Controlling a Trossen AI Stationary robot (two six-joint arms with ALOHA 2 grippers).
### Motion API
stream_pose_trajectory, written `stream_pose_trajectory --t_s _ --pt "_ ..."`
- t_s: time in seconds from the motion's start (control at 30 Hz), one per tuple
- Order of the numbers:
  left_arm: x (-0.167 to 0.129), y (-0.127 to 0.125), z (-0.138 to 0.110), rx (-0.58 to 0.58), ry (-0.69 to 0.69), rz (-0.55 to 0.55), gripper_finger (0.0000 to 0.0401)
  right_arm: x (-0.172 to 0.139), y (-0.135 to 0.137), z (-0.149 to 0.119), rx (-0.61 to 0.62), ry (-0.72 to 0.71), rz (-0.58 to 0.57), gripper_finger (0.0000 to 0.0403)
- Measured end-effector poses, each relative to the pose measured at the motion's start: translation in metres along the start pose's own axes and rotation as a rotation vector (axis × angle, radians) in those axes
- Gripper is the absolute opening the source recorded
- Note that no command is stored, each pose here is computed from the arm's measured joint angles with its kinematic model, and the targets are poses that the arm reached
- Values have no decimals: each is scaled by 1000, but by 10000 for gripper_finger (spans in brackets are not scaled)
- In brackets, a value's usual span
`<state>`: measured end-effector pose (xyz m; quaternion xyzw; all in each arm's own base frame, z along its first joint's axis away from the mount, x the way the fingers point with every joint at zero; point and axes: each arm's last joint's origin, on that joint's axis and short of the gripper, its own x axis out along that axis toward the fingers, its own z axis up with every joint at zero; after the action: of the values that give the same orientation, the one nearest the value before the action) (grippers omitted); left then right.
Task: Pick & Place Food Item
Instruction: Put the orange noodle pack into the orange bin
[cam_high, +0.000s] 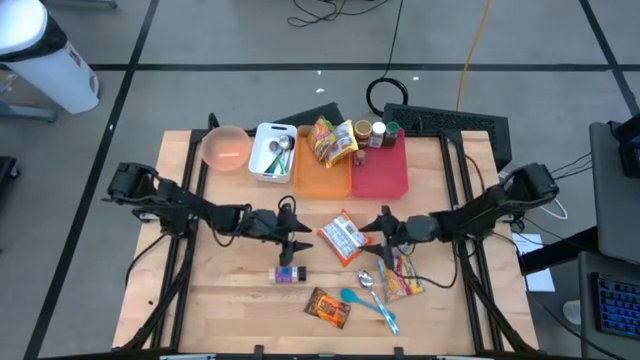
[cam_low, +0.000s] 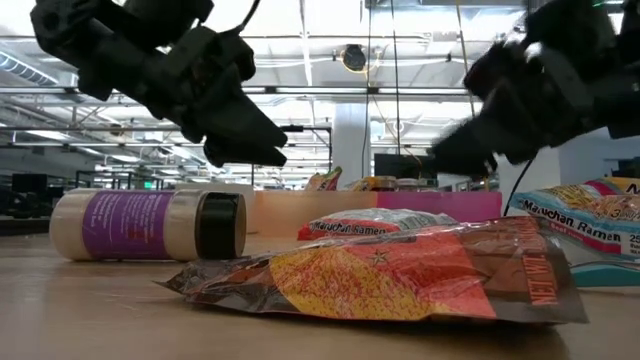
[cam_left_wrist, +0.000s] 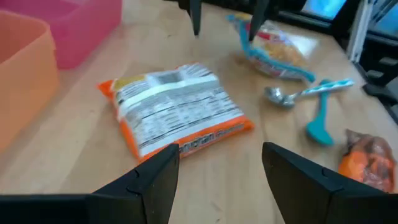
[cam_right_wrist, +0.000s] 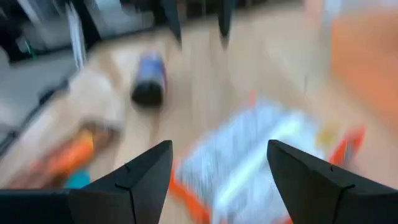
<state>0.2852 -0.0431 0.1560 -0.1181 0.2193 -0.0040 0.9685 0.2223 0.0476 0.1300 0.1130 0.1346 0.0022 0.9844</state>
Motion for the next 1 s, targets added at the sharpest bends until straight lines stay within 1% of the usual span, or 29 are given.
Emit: stream_pose_trajectory --t_s 0.07,0.13,0.23,0.4,0.6,0.73,0.83,0.9,1.0 --pt "0 3 1 7 3 1 239 -4 -6 -2 61 120 -2 254" --pt "0 6 1 15 4 8 239 -10 -12 -2 132 239 -33 254" --pt "1 10 2 35 6 24 239 -20 -16 0 160 324 -76 254" --pt "1 21 5 51 -1 57 239 -23 -19 6 176 323 -57 254" --pt "1 31 6 59 6 90 239 -18 -31 -3 184 383 -111 254" --pt "1 36 8 72 4 95 239 -12 -37 -8 174 382 -127 254" --pt "1 41 10 73 1 78 239 -7 -39 -11 176 377 -128 254" --pt "0 45 10 67 0 85 239 -5 -39 -13 184 385 -110 253" --pt "0 48 11 70 -2 93 239 -1 -39 -16 196 382 -94 242"
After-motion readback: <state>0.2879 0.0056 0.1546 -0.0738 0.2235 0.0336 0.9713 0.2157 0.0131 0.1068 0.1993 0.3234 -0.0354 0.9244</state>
